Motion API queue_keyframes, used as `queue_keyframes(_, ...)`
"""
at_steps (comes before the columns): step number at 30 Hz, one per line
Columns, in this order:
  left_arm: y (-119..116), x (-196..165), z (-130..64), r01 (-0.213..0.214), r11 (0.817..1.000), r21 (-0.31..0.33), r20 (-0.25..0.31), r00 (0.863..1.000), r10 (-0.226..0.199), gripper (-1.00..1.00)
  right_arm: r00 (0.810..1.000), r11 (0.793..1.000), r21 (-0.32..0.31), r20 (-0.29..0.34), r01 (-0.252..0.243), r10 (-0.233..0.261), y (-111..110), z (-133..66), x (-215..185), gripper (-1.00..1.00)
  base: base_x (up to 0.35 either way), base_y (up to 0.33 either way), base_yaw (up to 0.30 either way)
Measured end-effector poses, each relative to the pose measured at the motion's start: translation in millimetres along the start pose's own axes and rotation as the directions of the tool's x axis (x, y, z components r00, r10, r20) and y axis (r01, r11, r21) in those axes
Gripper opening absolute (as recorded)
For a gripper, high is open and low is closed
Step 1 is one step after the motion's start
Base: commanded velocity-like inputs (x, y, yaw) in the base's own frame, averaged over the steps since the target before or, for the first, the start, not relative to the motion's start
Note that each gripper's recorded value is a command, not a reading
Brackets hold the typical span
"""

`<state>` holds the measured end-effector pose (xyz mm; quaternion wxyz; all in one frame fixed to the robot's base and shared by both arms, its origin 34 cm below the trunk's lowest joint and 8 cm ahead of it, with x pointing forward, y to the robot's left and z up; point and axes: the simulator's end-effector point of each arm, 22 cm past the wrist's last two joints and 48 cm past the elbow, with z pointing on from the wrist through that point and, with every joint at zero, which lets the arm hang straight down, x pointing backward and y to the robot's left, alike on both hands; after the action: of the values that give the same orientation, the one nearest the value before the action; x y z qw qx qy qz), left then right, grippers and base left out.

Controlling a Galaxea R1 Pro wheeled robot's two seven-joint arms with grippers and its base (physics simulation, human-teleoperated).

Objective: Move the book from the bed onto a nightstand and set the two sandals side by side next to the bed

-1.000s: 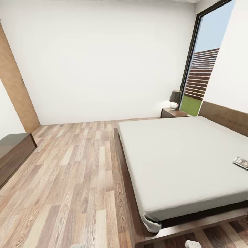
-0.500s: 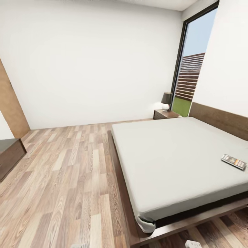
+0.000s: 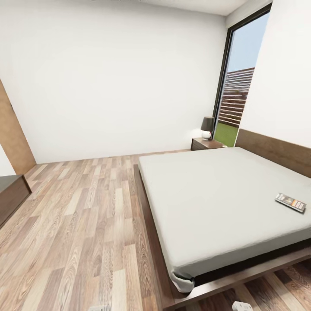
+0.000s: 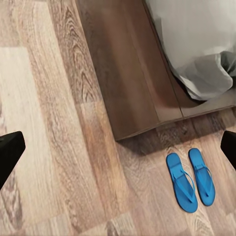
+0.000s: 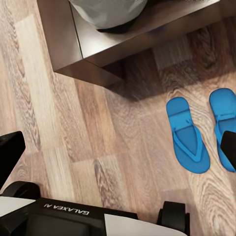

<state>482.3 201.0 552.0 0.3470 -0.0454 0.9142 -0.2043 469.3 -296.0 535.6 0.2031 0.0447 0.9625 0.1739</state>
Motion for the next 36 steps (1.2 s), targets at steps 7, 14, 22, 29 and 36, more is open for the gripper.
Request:
queue_keyframes(7,-1.1,-4.1,-0.4,-0.003,1.0,0.002,0.009,1.0,0.003,1.0,1.0,1.0,-0.002,0.009,0.004,-0.004,1.4,-1.4,-4.0,1.0,0.0,0.0,-0.054)
queue_keyframes(14,-2.2,-7.7,-0.8,-0.006,1.0,0.004,0.017,1.0,0.006,1.0,1.0,1.0,-0.004,0.018,0.005,-0.005,2.4,-3.0,-7.7,1.0,0.0,0.0,-0.038)
queue_keyframes(22,-2.4,-8.1,-0.9,-0.006,1.0,0.004,0.017,1.0,0.006,1.0,1.0,1.0,-0.006,0.017,0.006,-0.006,2.9,-3.1,-7.6,1.0,0.0,0.0,-0.081)
queue_keyframes(29,-2.7,-8.8,-0.9,-0.007,1.0,0.005,0.019,1.0,0.007,1.0,1.0,1.0,-0.007,0.018,0.007,-0.007,3.5,-3.2,-8.2,1.0,0.0,0.0,-0.264)
queue_keyframes(36,-3.0,-9.4,-1.0,-0.009,1.0,0.005,0.02,1.0,0.009,1.0,1.0,1.0,-0.007,0.02,0.008,-0.008,4.0,-3.4,-8.8,1.0,0.0,0.0,-0.296)
